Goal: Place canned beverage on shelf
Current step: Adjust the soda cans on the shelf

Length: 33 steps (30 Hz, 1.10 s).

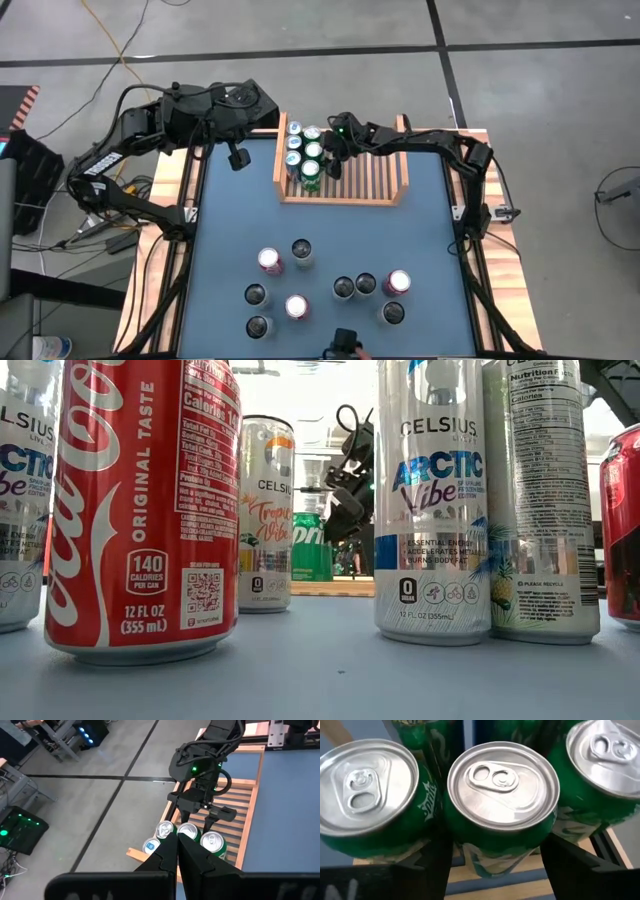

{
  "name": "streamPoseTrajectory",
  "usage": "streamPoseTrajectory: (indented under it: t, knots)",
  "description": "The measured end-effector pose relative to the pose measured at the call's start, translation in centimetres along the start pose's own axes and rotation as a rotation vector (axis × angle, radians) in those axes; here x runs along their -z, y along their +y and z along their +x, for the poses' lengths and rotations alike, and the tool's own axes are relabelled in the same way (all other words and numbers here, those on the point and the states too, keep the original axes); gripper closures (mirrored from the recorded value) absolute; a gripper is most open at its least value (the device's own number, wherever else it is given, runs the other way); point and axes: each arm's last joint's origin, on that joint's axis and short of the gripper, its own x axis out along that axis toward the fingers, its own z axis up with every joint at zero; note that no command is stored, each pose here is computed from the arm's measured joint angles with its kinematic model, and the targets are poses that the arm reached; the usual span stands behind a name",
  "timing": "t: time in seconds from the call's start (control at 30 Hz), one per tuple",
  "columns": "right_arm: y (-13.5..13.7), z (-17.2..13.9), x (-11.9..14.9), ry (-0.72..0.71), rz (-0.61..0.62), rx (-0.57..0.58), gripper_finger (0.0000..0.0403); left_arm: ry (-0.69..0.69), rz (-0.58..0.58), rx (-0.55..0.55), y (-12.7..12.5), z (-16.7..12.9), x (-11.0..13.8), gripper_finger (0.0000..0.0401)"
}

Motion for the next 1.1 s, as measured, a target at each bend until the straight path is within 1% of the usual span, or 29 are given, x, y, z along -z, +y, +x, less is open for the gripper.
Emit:
streamPoseTrajectory:
  t: [0.23, 0.53, 0.7, 0.83, 0.93, 1.1]
  knots:
    - [0.0, 0.0, 0.0, 0.0, 0.01, 0.004, 0.0168, 0.007, 0.0, -0.03, 0.1, 0.0, 0.0, 0.0401]
    - [-0.7, -0.1, -0.3, -0.051, 0.085, 0.013, 0.0177, 0.01, -0.001, -0.041, 0.1, 0.0, 0.0, 0.0401]
    - [-0.9, 0.1, 0.5, -0.072, 0.103, 0.013, 0.019, 0.016, -0.005, -0.04, 0.1, 0.0, 0.1, 0.0401]
    - [-0.8, 0.2, 1.4, -0.061, 0.11, -0.008, 0.0201, 0.02, -0.011, -0.04, 0.1, 0.0, 0.1, 0.0401]
    - [-0.7, 0.2, 1.5, -0.051, 0.105, -0.01, 0.02, 0.021, -0.007, -0.04, 0.1, 0.0, 0.1, 0.0401]
    - [-0.6, 0.4, 2.1, -0.011, 0.13, -0.016, 0.0177, 0.021, -0.004, -0.04, 0.1, 0.0, 0.1, 0.0401]
